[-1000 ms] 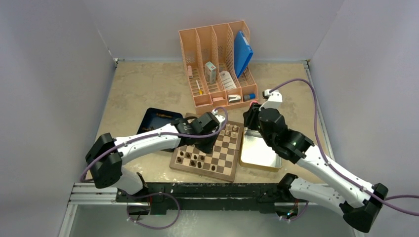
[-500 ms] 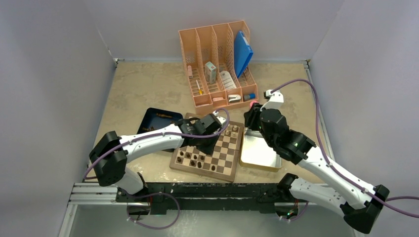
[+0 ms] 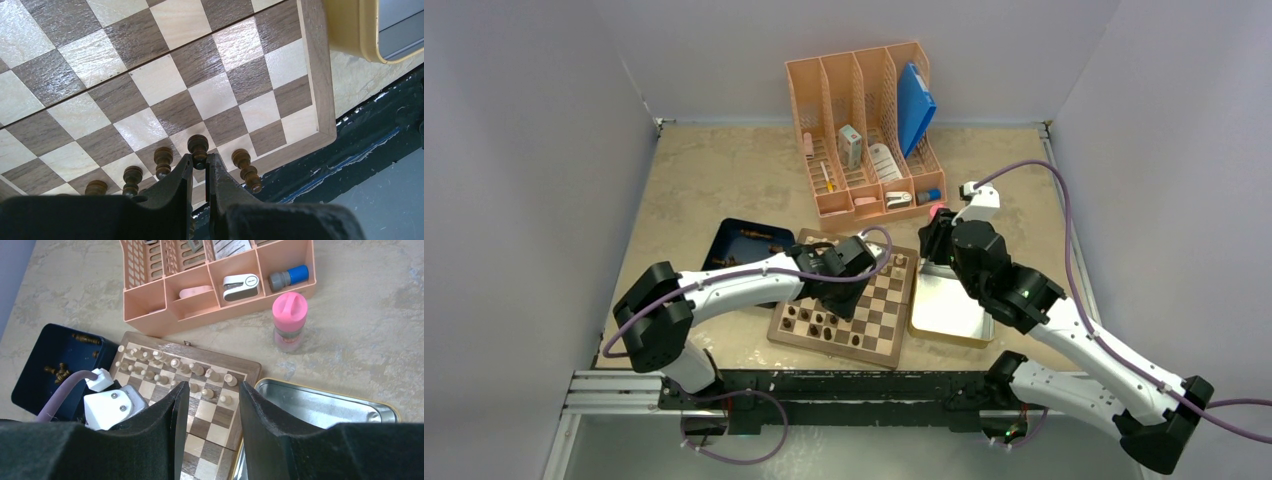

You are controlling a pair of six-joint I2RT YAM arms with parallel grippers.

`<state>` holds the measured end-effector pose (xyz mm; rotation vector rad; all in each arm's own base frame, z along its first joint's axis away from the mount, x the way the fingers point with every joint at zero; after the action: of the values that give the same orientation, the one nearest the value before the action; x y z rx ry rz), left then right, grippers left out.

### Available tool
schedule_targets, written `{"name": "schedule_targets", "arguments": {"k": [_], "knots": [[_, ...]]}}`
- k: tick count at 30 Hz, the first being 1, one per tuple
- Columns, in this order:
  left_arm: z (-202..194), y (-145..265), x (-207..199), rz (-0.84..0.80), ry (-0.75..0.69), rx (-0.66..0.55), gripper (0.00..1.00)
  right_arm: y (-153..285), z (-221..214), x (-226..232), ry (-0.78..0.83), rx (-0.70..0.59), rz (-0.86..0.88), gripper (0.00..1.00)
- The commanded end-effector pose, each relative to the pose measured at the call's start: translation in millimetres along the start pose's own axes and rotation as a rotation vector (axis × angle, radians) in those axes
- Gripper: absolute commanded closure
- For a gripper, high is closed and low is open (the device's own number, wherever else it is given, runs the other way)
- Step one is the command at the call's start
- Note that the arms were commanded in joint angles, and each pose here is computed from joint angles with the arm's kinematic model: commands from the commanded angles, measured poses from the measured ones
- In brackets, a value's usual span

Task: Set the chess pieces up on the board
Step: Place the chess piece on the chessboard.

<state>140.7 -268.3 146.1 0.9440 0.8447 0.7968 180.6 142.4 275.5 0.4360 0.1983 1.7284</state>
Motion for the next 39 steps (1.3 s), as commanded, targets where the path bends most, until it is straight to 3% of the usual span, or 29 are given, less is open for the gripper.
{"name": "schedule_targets", "arguments": {"k": [1,39], "knots": [[-2.6,-0.9,-4.7,-0.015,0.011,0.006,1.0,8.0,19.1,1.8,-0.028,-0.056,0.016,0.56],[-7.1,-11.1,-4.9,0.011,-0.02,0.056,1.0,5.5,16.0,5.8,-0.021,-0.038,0.044,0.55]]}}
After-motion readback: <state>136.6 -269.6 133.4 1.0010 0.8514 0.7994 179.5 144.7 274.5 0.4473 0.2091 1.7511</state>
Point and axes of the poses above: each gripper's point midway between its finger pads, its own y axis back along the fingers, its own x axis along the line the jaws close on, z = x × y, the point moved 8 cm from there along y, back along the fingers, and after that the axes turned 7 degrees about y, right-handed, at the moved point
